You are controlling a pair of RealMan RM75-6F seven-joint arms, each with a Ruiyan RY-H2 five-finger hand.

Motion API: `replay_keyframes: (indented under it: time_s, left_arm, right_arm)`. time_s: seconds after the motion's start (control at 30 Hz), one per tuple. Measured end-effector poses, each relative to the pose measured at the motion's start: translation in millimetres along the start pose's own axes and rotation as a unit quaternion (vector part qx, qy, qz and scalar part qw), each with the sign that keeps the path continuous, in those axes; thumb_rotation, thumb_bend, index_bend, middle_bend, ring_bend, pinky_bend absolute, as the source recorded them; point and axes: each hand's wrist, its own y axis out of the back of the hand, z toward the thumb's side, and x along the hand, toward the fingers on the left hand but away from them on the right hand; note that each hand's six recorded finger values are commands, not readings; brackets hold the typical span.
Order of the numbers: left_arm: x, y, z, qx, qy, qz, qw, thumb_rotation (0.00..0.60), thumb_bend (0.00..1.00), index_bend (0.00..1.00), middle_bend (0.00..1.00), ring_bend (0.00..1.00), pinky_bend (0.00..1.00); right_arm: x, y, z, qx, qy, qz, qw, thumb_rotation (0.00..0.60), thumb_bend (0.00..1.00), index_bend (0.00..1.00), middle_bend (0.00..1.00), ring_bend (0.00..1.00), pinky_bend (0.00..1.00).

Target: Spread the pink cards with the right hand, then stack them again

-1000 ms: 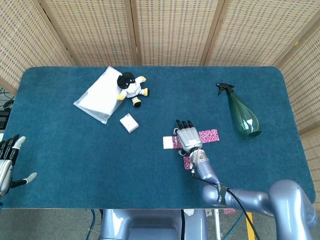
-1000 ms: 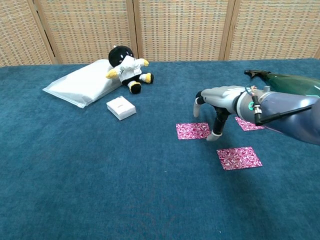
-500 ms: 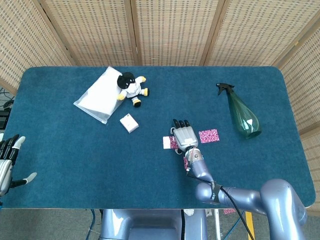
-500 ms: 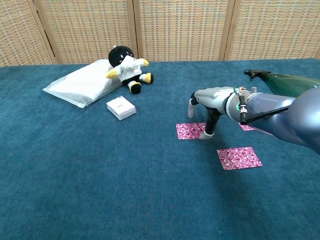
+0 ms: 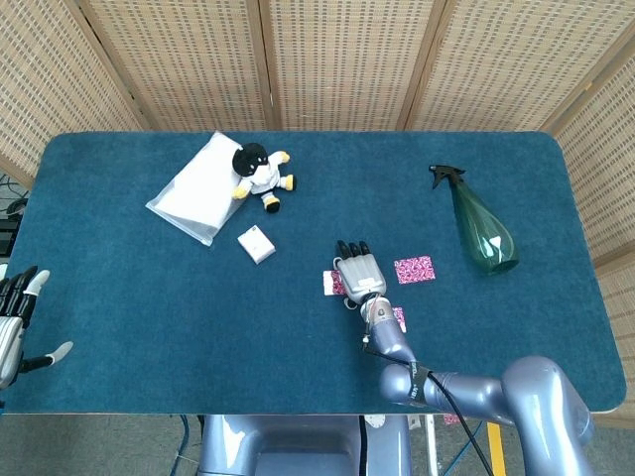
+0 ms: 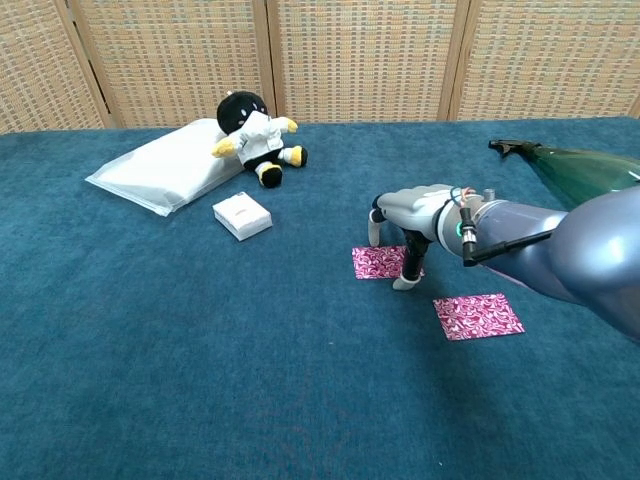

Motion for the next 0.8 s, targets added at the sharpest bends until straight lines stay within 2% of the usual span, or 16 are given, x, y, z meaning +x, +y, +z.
replay_keyframes:
  time_s: [0.3,0.8]
  left_arm:
    - [-0.4,0.0,-0.4,-0.001,0.000,0.001,1.0000,0.600,0.00,0.00,0.00,0.00,0.00]
    - [-0.5,0.1,-0.4,-0.001,-0.001,0.001,1.0000,0.600,0.00,0.00,0.00,0.00,0.00]
  right_arm:
    - [-2.6,-2.8,-1.5,0.006,-0.003,0.000,1.0000,0.600,0.26,0.46,0.00,0.00,0.02]
    - [-1.3,-1.8,-1.5,0.000,0.004,-0.011,0.9999,0.600,0.38,0.54,0.00,0.00,0.02]
